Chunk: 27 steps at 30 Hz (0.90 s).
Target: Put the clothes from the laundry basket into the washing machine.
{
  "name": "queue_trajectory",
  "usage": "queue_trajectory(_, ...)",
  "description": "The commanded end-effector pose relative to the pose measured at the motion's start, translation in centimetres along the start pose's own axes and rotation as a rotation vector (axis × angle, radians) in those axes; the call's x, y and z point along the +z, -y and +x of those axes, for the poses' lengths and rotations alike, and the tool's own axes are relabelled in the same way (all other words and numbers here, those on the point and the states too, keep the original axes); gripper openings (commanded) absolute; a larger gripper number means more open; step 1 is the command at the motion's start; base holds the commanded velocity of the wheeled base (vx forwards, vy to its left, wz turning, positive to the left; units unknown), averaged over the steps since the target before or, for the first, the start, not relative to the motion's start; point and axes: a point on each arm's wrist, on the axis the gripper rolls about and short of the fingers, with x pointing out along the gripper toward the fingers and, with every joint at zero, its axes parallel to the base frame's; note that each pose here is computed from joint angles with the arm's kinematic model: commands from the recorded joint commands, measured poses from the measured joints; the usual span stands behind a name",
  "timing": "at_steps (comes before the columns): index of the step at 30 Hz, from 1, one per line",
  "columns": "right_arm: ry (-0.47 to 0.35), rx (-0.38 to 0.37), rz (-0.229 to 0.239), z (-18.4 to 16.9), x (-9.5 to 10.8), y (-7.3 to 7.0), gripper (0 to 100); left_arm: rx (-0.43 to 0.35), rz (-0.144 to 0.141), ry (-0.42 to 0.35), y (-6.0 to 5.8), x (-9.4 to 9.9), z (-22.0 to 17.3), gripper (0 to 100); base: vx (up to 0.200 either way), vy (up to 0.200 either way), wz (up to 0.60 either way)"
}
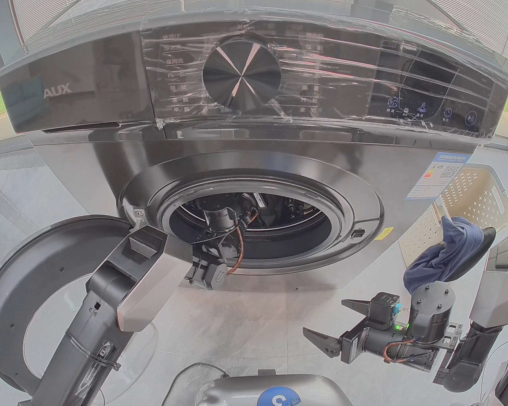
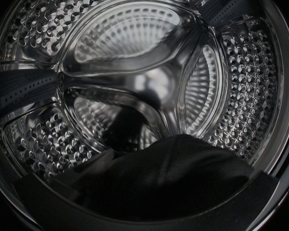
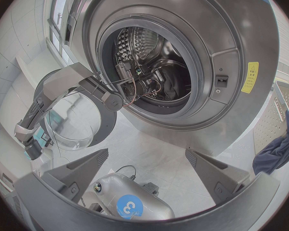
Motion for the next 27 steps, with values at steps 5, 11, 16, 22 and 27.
queue_trajectory(5,0.004,0.001,0.000,0.0,0.0,0.0,100,-0.013,-0.036,-0.107,2.4,3.2,-3.4,100,0.000,0.000,0.00)
queue_trajectory(11,0.004,0.000,0.002,0.0,0.0,0.0,100,-0.069,-0.028,-0.221,5.0,4.5,-8.2,100,0.000,0.000,0.00)
queue_trajectory(16,0.001,-0.001,0.001,-0.1,-0.1,0.0,100,-0.111,0.022,-0.260,5.9,4.0,-11.0,100,0.000,0.000,0.00)
queue_trajectory(22,0.003,0.000,0.001,-0.1,0.0,0.0,100,-0.138,0.088,-0.313,5.6,3.1,-12.6,100,0.000,0.000,0.00)
queue_trajectory(27,-0.001,0.001,0.001,0.0,-0.1,0.0,100,-0.151,0.082,-0.299,5.3,1.7,-11.5,100,0.000,0.000,0.00)
